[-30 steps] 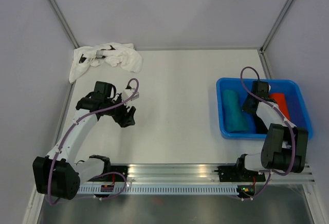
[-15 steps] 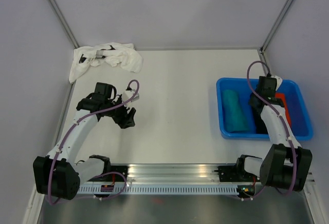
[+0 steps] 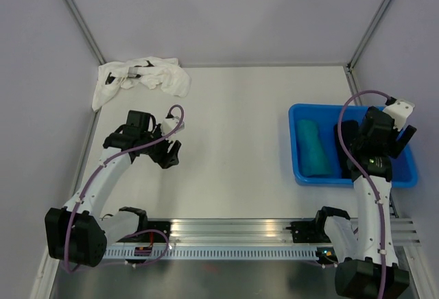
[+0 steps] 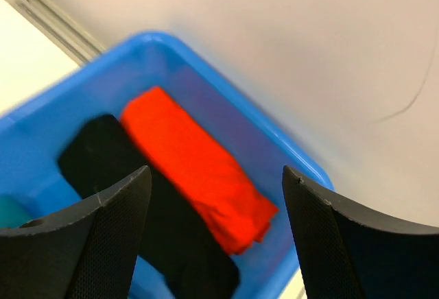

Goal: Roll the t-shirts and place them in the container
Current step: Place the rolled tshirt into the container

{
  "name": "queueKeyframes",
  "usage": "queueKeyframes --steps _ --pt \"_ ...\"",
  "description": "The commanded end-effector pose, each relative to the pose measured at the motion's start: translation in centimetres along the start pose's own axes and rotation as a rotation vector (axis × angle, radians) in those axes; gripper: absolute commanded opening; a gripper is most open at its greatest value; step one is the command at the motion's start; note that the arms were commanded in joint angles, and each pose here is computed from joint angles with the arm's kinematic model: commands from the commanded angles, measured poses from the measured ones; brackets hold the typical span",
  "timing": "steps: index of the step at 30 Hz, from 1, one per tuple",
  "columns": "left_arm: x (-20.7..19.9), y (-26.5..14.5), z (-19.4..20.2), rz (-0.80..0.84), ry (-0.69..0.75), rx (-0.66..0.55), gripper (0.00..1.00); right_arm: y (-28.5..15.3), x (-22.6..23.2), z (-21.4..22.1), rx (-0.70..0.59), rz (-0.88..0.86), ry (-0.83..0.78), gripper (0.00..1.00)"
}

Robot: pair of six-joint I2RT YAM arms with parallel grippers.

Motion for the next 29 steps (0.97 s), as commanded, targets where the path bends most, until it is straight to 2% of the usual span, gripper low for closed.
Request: queueKeyframes --steps 1,4,8,9,10,16,29 --pt "0.5 -0.1 -0.2 -0.051 -0.032 -0.018 0.72 0.6 -0.6 1.6 0.017 0.017 -0.126 0.83" --pt "0.5 0.0 -0.1 -0.054 -0.028 -0.016 0.72 1.1 -0.3 2.7 0.051 0.001 -0.151 0.85" --pt "0.5 0.1 0.0 -0.053 -0.030 -0.012 0.72 1.5 0.1 3.3 0.059 0.011 -0.098 0.86" --pt "0.5 0.1 -0.1 -0.053 -0.030 -0.014 0.72 1.6 0.1 3.4 0.058 0.004 -0.096 0.87" --pt "0.5 0.1 0.0 -0.052 -0.031 -0.011 0.72 1.6 0.2 3.5 0.054 0.000 -0.092 0.98" --pt "0.6 0.0 -0.2 -0.055 -0.026 -0.017 0.72 1.3 0.3 3.1 0.001 -0.004 0.044 0.98" --pt "0.5 0.0 -0.1 -0.050 -0.022 -0.018 0.72 1.5 0.2 3.3 0.016 0.040 0.063 0.98"
Point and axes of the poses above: each gripper's point midway between its finger pads, its own y axis out along the fingers, its own x axis along the line the jaws close on, z = x × y, the point moved 7 cm from there along -y, back along the fingers, and after that the axes turned 13 degrees about y, right-handed, at the moved point
